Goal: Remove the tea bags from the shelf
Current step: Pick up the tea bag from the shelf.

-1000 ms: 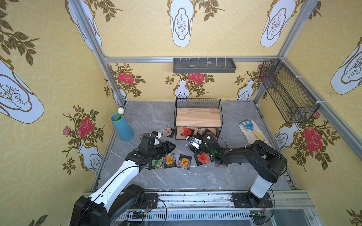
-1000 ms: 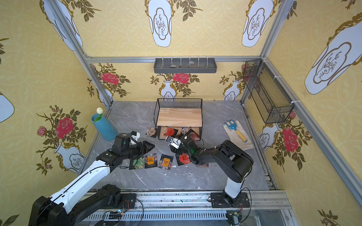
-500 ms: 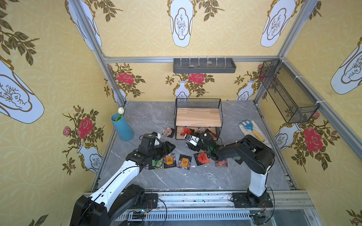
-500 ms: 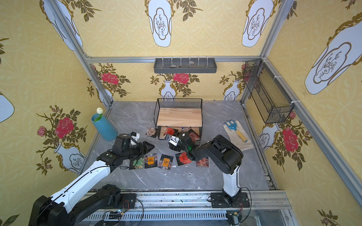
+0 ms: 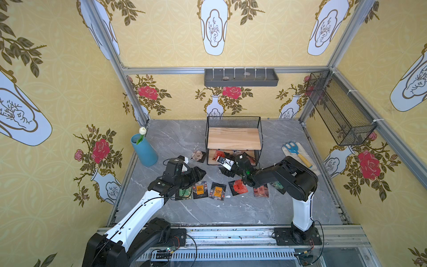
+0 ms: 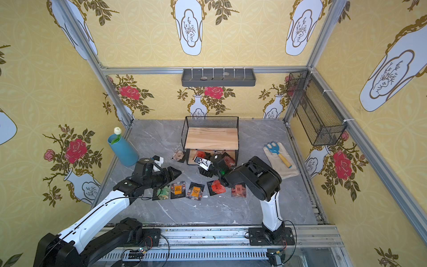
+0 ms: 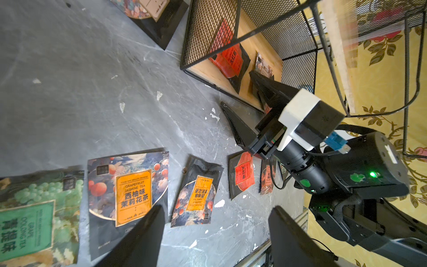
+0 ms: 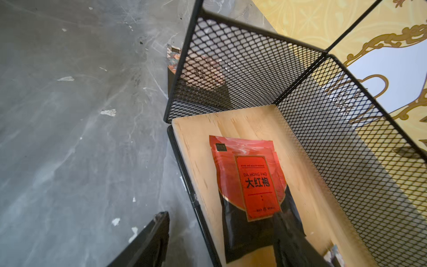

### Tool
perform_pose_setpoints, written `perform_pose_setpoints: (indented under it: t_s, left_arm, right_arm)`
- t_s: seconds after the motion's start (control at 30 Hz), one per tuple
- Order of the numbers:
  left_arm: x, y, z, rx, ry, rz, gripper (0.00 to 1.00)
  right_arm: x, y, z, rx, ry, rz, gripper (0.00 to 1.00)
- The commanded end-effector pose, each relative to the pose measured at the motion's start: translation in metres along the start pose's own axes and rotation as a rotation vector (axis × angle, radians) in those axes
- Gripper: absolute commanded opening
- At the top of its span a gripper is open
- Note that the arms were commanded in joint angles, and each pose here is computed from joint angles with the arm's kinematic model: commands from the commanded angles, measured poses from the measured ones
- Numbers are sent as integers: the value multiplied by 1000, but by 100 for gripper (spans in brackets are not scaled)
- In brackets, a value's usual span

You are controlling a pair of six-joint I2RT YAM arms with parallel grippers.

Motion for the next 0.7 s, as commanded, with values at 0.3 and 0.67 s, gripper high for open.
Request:
perform_pose_setpoints:
  t_s: [0.3, 0.67]
  left_arm:
    - [3, 7, 1, 18, -21, 19, 79]
    - [4, 12, 4, 14, -33, 32, 79]
  right_arm:
    - [-4, -1, -17, 65, 21, -63, 71]
    - [-7, 0, -25, 141, 67, -75, 60]
Point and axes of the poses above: each gripper's point midway between its finger pads, its own z axis back along the fingers, its own y axis along the line the jaws close on, x = y × z, the point moved 6 cm from there along z, back along the fingers, and after that the axes turned 11 degrees about z, right-handed, at the moved point
